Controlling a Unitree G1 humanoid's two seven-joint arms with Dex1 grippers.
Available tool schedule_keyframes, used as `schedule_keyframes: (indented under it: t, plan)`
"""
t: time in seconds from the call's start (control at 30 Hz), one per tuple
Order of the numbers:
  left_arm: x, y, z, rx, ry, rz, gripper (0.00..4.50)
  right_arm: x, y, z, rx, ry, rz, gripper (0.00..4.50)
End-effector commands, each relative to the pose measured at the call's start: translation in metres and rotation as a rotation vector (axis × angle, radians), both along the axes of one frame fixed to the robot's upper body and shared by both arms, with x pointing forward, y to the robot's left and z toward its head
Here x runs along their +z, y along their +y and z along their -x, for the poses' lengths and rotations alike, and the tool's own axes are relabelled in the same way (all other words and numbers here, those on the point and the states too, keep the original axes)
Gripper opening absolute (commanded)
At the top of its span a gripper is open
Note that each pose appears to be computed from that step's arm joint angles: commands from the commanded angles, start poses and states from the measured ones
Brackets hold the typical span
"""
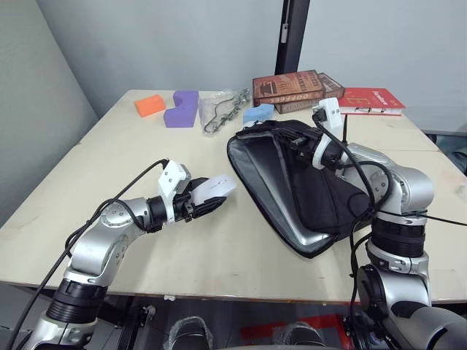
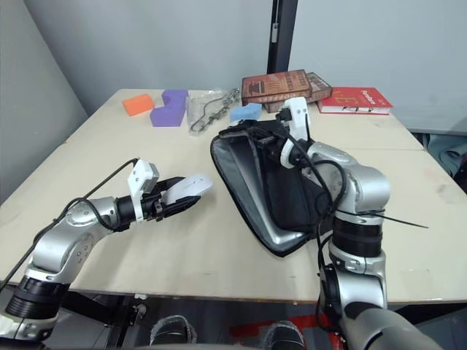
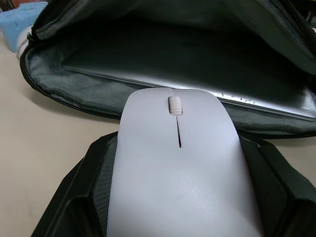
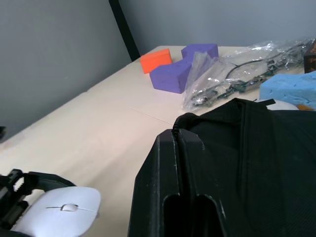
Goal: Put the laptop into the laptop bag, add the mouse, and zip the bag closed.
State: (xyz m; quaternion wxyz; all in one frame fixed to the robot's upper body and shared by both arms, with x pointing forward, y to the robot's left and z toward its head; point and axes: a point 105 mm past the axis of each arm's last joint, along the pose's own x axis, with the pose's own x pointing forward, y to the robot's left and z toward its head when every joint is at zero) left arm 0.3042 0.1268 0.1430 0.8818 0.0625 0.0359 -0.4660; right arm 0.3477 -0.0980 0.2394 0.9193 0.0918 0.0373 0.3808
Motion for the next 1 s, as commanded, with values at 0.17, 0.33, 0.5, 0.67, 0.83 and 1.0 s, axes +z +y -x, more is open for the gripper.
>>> schedule_keyframes:
  t: [0.17,0.33,0.5,0.67,0.83,1.0]
  plan:
    - [0.005,-0.035,-0.028,-0.044,-0.065,0.001,2.87,0.027,0.004,0.009,0.036,-0.082,-0.048,0.01]
    - [0.0,-0.061,-0.05,-0.063,-0.078,-0.005,2.87,0.028,0.004,0.011,0.035,-0.081,-0.058,0.01]
    - [-0.005,-0.095,-0.07,-0.098,-0.064,0.001,2.87,0.028,0.002,0.012,0.029,-0.074,-0.06,0.01]
    - [-0.013,-0.126,-0.083,-0.143,-0.032,-0.016,2.87,0.028,0.005,0.014,0.025,-0.071,-0.063,0.01]
    - [-0.023,-0.14,-0.09,-0.158,0.008,-0.046,2.87,0.027,0.008,0.017,0.031,-0.063,-0.071,0.01]
    - [-0.031,-0.147,-0.092,-0.162,0.043,-0.052,2.87,0.026,0.01,0.019,0.034,-0.059,-0.073,0.01]
